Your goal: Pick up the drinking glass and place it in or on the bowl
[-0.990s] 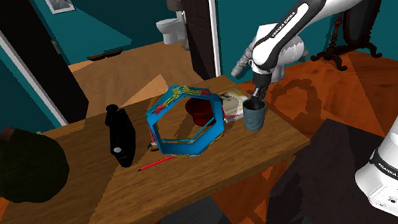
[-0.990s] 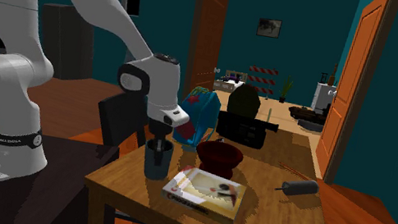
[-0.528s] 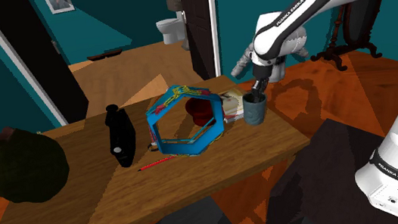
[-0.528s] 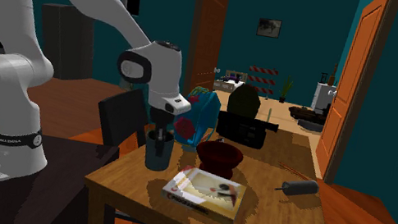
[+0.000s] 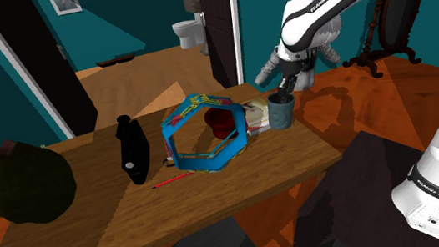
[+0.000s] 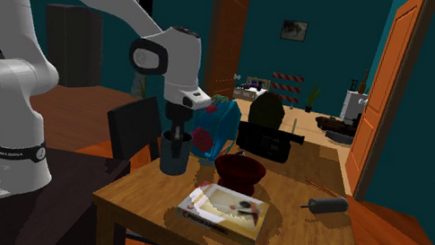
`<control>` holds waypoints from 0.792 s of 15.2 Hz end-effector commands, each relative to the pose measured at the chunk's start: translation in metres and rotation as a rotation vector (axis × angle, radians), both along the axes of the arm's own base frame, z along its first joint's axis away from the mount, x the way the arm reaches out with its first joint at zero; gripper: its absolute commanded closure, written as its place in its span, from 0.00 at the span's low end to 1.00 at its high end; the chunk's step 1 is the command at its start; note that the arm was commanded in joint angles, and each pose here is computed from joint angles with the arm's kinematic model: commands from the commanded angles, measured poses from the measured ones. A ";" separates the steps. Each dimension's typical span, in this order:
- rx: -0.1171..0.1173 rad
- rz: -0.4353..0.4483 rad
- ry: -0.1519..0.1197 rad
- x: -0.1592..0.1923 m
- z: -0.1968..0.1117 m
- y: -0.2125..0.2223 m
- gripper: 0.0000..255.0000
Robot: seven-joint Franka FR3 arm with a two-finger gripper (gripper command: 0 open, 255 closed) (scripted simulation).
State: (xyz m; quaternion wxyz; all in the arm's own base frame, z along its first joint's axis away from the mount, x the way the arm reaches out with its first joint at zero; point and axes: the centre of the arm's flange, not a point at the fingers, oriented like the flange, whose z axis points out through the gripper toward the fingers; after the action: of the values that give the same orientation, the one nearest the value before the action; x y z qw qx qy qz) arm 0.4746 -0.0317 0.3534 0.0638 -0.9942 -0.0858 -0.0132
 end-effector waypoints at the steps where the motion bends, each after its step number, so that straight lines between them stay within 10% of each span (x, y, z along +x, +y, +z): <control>1: 0.000 0.000 0.000 -0.001 0.011 0.000 1.00; 12: 0.000 0.000 0.000 -0.001 0.069 0.000 1.00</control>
State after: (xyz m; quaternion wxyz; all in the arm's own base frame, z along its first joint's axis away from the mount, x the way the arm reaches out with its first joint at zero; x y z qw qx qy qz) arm 0.4743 -0.0324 0.4169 0.0638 -0.9942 -0.0859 -0.0133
